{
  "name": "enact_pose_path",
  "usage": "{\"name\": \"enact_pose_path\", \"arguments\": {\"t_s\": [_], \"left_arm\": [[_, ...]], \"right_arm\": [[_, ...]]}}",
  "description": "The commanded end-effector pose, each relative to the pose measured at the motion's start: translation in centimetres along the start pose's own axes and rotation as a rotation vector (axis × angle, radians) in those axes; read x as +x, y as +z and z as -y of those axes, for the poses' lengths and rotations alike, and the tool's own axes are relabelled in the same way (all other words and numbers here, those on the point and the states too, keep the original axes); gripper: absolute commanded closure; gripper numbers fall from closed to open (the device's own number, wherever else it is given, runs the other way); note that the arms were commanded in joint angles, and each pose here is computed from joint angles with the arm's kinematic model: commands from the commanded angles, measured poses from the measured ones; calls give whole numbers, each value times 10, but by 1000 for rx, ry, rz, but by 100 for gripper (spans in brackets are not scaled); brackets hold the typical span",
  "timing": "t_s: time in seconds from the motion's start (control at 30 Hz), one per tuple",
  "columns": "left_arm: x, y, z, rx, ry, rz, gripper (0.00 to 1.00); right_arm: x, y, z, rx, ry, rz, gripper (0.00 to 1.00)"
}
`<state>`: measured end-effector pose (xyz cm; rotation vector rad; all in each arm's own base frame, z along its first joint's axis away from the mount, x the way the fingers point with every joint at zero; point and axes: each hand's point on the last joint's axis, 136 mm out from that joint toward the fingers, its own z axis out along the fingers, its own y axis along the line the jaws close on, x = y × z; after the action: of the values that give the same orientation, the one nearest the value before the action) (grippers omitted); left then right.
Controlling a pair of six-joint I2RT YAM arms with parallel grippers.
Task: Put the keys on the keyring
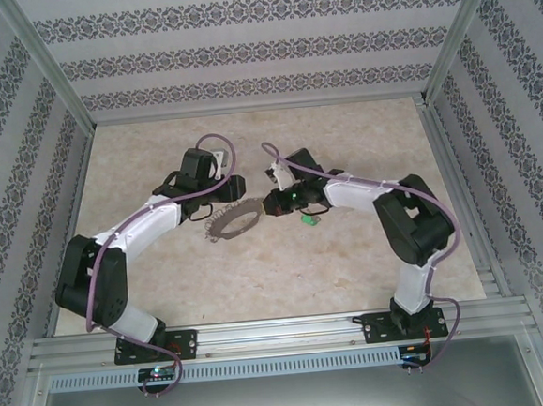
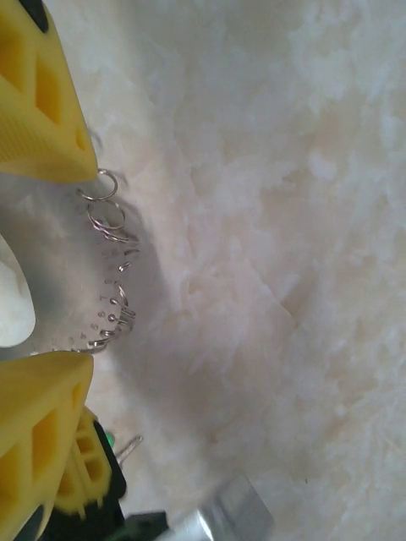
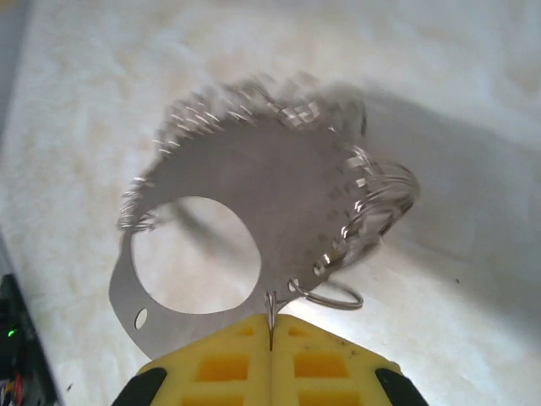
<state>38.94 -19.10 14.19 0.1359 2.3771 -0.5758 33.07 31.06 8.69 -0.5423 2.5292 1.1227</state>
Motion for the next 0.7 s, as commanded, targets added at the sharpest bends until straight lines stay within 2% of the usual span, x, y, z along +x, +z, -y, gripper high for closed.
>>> {"name": "enact_pose_path", "arguments": {"t_s": [0.0, 0.37, 0.67], "left_arm": [[-9, -17, 10, 50, 1, 21, 44], [-30, -57, 51, 224, 59, 82, 44], [-58, -100, 93, 420, 109, 215, 45]], "right_arm": [[-8, -28, -36, -132, -196, 30, 100], [-40, -100, -86, -283, -383, 215, 100], [-62, -168, -123, -327, -486, 411, 100]]}}
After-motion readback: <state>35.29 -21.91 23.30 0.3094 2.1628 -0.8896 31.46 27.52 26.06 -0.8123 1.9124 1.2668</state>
